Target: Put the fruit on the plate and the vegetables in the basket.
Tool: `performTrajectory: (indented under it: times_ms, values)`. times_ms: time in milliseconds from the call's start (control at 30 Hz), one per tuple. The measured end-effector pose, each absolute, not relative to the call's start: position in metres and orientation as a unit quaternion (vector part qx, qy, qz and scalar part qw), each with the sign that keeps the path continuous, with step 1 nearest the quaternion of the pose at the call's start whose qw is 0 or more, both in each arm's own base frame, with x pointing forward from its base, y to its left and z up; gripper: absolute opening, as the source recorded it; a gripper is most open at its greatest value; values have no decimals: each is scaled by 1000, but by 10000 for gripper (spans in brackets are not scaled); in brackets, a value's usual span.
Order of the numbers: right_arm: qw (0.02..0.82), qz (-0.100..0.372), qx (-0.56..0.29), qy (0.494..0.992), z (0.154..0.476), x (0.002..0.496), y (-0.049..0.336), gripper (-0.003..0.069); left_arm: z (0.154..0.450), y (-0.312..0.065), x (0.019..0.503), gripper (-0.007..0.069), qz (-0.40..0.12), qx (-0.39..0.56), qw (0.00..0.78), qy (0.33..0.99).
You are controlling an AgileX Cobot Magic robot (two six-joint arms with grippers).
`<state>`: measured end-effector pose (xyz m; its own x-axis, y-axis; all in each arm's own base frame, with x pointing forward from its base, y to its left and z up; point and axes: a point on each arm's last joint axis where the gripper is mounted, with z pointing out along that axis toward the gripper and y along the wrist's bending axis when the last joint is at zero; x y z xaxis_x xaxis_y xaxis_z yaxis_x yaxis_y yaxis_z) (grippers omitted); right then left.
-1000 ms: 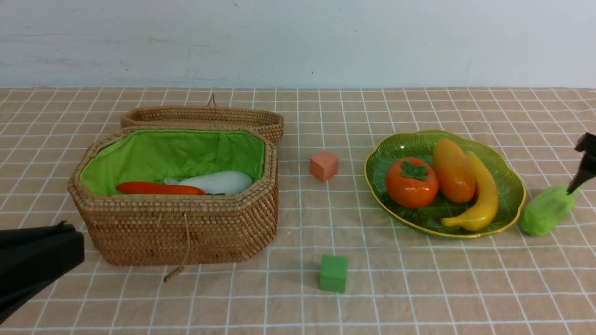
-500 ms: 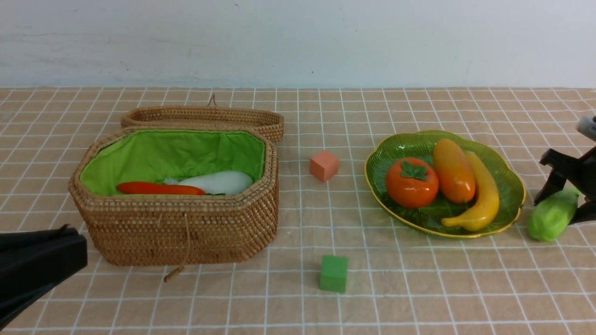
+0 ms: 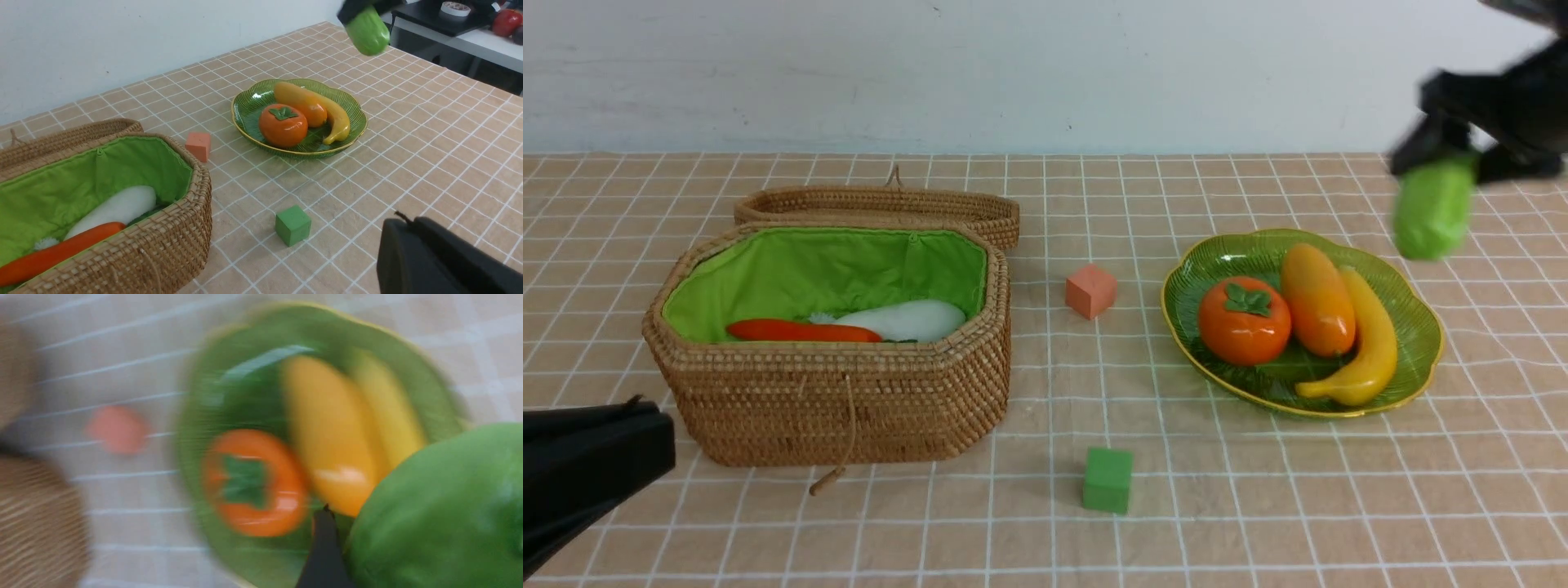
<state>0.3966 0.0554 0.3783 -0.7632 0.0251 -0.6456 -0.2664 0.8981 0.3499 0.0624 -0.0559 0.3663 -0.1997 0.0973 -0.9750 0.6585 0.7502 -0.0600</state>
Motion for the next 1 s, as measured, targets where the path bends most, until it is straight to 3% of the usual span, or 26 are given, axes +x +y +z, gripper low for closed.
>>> performTrajectory:
  times_ms: [100,200,300,433,533,567,633,767,800,900,933,967,1000]
  values:
    - [412,294,-248,826,412,375,164,475,364,-53,64,3,-237,235,570,751]
    - [468,319,-336,753,416,362,238,475,361,-48,67,3,-224,202,562,771]
    - [510,311,-379,707,395,358,300,475,358,-42,70,3,-208,161,553,791]
    - [550,272,-375,695,345,374,348,477,356,-37,72,3,-185,138,550,803]
    - [543,263,-375,704,315,383,359,529,355,-36,72,3,-182,135,547,806]
    - [528,260,-382,713,302,385,362,606,355,-36,72,3,-179,135,547,806]
    - [513,264,-394,715,300,383,362,662,355,-36,72,3,-179,136,548,806]
    - [489,281,-405,720,321,374,350,666,355,-36,72,3,-180,136,549,805]
    - [461,297,-403,733,350,364,330,626,356,-37,72,3,-184,137,552,801]
    - [419,308,-387,761,381,348,302,552,358,-38,72,3,-190,140,560,794]
    - [379,306,-369,792,402,334,278,478,360,-40,73,3,-196,145,569,786]
    - [385,301,-369,791,406,333,274,466,361,-40,73,3,-197,146,571,784]
    - [353,277,-358,819,424,318,249,375,361,-42,73,3,-205,154,583,771]
